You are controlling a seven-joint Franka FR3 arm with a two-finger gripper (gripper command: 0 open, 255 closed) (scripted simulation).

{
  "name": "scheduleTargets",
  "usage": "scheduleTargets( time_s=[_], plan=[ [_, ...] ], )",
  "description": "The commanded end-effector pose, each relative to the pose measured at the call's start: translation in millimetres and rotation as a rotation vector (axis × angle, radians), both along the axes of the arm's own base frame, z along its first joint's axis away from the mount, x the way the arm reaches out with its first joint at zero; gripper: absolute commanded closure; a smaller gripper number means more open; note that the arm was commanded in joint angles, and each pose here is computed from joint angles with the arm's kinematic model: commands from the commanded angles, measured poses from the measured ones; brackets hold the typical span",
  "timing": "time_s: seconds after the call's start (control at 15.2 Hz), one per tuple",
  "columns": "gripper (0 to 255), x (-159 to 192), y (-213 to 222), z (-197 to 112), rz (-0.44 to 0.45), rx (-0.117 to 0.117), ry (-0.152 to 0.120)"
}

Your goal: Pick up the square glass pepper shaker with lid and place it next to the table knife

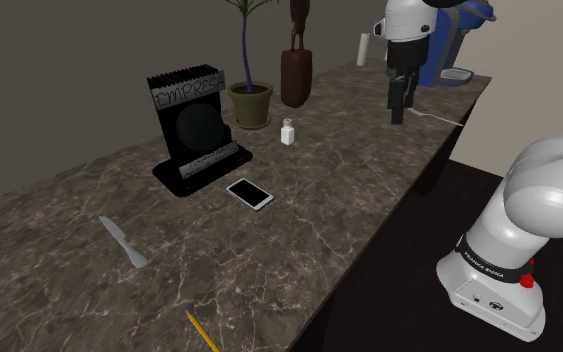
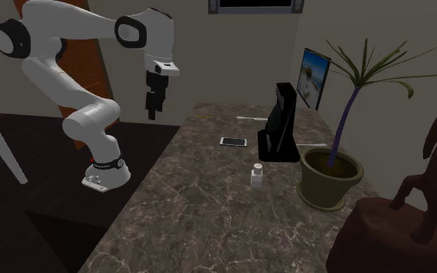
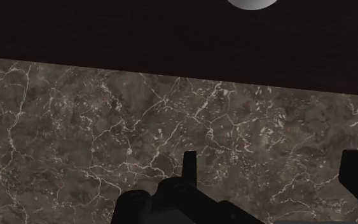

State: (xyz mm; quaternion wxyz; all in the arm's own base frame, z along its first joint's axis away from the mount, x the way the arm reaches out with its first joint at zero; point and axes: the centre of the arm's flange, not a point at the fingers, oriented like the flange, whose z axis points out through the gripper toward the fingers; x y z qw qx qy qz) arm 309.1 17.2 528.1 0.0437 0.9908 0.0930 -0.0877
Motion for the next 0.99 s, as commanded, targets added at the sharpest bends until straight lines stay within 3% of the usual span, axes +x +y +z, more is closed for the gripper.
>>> scheduleTargets(
  time_s=[0.0,0.92],
  plan=[
    [0,0,0,0,0.000,0.000,0.000],
    [0,177,-11,-62,-0.044,0.022,0.018]
  ],
)
